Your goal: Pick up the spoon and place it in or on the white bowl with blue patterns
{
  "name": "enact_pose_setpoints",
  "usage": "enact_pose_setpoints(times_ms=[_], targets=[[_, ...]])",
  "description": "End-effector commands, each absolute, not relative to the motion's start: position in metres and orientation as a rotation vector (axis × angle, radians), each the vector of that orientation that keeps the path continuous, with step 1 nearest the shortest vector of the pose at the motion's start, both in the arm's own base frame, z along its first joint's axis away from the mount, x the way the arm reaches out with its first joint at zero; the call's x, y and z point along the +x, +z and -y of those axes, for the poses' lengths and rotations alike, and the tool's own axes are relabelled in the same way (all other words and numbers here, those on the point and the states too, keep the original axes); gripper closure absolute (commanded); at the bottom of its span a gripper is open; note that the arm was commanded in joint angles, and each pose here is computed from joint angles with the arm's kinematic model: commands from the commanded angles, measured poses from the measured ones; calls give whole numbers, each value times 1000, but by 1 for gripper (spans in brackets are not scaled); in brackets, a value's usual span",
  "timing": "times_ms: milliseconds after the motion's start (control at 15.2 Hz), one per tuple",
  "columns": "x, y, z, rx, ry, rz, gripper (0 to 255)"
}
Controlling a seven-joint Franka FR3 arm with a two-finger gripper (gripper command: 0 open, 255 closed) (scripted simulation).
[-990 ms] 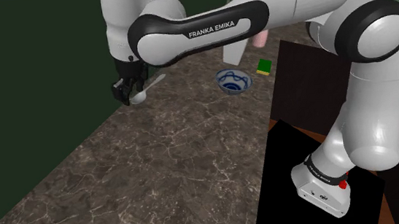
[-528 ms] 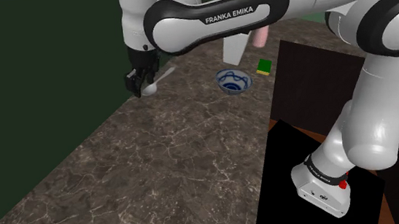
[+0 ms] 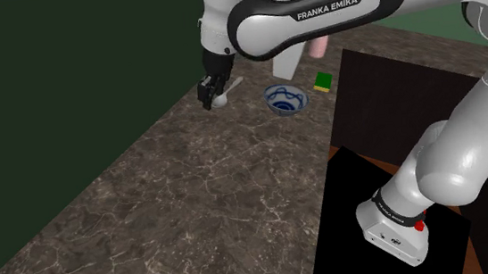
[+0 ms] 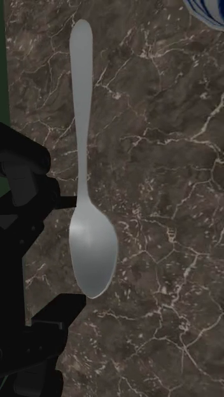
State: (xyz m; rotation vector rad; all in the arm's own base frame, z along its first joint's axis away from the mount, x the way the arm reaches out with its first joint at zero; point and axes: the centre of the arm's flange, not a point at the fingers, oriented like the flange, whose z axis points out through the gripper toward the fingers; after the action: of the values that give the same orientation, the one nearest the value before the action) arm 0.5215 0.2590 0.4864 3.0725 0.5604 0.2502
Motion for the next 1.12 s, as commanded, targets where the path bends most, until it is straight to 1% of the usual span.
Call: enact_pose_setpoints(times_ms=[0, 1056], targets=[[514, 488, -233, 3073, 250, -562, 255], [447, 493, -33, 3073, 250, -562, 255]])
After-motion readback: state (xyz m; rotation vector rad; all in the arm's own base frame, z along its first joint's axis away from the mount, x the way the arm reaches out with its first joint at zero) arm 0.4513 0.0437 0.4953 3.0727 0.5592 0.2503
